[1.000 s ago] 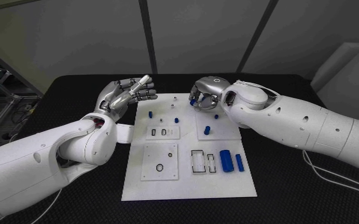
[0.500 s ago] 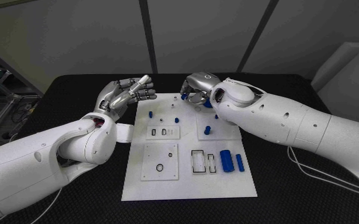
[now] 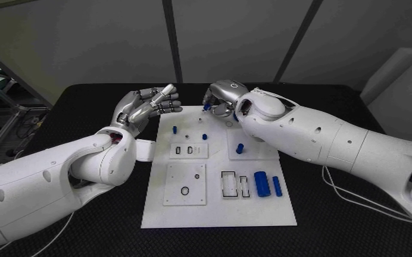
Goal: Assemble the parts on the task board
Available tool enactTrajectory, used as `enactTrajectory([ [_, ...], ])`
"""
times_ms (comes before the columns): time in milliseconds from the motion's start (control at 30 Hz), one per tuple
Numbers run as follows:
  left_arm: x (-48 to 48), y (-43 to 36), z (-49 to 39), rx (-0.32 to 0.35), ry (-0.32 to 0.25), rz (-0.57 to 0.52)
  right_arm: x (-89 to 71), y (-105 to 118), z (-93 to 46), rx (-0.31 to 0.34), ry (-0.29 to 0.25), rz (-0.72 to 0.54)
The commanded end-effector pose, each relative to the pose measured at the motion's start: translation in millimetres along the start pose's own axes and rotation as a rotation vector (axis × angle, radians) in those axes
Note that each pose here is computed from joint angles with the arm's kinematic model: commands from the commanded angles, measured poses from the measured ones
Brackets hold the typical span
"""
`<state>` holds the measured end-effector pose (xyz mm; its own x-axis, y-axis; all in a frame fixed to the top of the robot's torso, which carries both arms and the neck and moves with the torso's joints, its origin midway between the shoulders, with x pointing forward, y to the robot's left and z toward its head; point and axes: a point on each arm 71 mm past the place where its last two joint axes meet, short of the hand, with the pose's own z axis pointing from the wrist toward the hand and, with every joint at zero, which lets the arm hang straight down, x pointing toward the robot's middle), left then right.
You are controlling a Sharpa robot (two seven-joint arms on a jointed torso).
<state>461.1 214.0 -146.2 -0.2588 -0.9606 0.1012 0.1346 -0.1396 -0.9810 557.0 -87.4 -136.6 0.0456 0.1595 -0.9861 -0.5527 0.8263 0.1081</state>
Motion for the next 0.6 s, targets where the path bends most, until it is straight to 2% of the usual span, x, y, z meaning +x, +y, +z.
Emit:
enactTrajectory([
  [33, 2.4, -2.4, 0.4, 0.010, 0.019, -0.002, -2.2, 0.2, 2.3, 0.004, -0.018, 0.002],
  [600, 3.7, -5.1, 1.7, 0.014, 0.025, -0.003, 4.7, 4.0, 11.2, 0.007, 0.019, 0.001],
])
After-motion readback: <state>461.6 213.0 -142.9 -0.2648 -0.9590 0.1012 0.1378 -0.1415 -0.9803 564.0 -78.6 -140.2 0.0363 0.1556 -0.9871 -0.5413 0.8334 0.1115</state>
